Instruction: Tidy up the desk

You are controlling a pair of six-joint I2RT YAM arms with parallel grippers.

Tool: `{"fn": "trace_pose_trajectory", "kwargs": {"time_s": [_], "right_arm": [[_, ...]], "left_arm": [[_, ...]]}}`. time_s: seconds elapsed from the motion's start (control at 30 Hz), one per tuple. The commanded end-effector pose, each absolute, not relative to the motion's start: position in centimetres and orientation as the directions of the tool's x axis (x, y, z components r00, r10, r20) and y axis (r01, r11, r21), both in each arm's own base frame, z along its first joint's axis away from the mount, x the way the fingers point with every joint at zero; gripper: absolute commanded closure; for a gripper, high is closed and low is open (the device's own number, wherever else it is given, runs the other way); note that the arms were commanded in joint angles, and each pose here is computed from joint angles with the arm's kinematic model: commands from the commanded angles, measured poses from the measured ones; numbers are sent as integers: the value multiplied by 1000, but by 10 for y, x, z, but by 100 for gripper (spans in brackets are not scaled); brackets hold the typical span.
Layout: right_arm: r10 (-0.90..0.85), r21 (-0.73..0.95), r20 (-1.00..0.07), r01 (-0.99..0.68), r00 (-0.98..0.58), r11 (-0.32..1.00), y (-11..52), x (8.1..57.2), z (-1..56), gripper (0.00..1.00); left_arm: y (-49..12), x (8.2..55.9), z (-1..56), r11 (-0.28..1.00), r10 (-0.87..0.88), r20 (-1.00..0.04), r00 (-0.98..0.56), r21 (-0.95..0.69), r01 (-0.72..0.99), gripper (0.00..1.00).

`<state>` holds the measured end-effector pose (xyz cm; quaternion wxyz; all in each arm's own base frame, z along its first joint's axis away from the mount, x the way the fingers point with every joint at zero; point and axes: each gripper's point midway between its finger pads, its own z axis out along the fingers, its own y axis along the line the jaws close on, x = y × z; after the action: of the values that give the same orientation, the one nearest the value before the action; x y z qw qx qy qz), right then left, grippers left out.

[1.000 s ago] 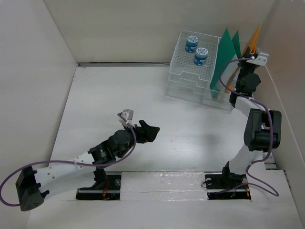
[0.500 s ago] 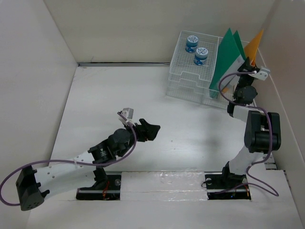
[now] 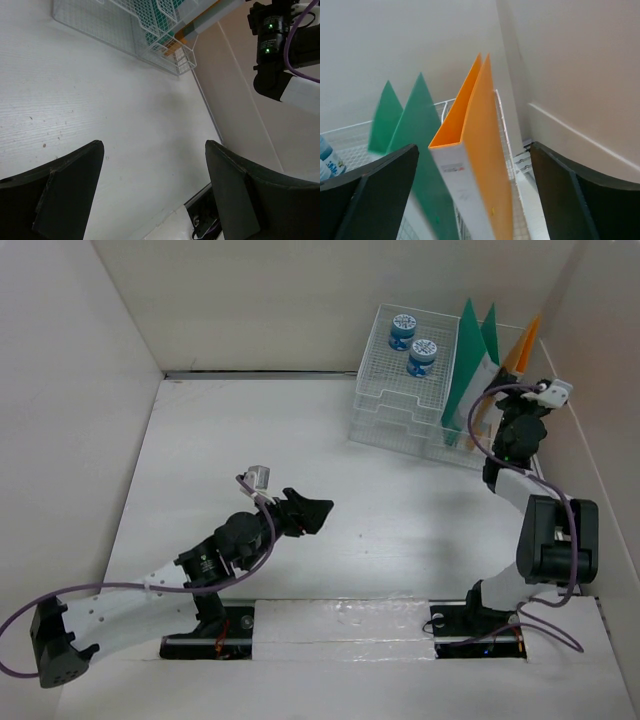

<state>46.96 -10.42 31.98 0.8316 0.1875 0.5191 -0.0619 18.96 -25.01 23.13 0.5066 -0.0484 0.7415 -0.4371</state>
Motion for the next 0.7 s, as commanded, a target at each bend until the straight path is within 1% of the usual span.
{"fn": "trace_pose_trajectory", "kwargs": {"time_s": [0.0,0.07,0.13,0.17,0.23,0.27,0.33,0.37,0.4,0.43,0.47,0.53,0.57,0.63,0.67], "right_arm": [[124,276,-876,274,467,921,-105,465,358,0],[159,298,-883,266,442,917,-103,465,360,0],[198,350,-854,250,480,903,-102,452,381,0],[223,364,-862,248,456,898,-97,450,379,0],[271,410,-831,205,486,889,-85,434,406,0],[290,416,-843,208,452,885,-80,431,403,0],[339,444,-826,148,450,884,-56,415,422,0],[357,443,-839,136,411,886,-45,412,419,0],[381,432,-847,63,371,900,-17,409,419,0],[399,425,-856,7,328,905,2,401,418,0],[412,428,-860,-15,302,904,14,397,414,0],[445,415,-867,-170,225,894,62,383,413,0],[446,406,-877,-220,180,887,79,378,405,0],[447,393,-892,-372,66,841,127,360,387,0],[446,392,-894,-414,38,822,139,349,384,0]], "left_arm": [[-250,186,248,559,-554,-682,-478,-730,393,21],[-249,184,253,556,-555,-682,-477,-730,397,21],[-246,185,258,562,-558,-686,-468,-727,395,21],[-244,185,263,573,-550,-695,-463,-717,396,20],[-243,187,267,584,-547,-702,-456,-710,392,19],[-242,187,271,592,-539,-712,-450,-701,399,19],[-242,186,274,593,-532,-720,-446,-693,410,16],[-242,186,278,593,-531,-724,-440,-689,417,13],[-243,186,280,592,-530,-725,-439,-687,421,10],[-243,187,283,588,-535,-722,-438,-691,421,4],[-243,187,285,585,-541,-719,-436,-694,419,1],[-242,187,291,579,-550,-717,-428,-697,423,1],[-241,187,293,581,-551,-718,-425,-696,423,1],[-237,188,299,583,-563,-717,-411,-697,417,1],[-233,188,303,590,-564,-720,-405,-694,412,1]]}}
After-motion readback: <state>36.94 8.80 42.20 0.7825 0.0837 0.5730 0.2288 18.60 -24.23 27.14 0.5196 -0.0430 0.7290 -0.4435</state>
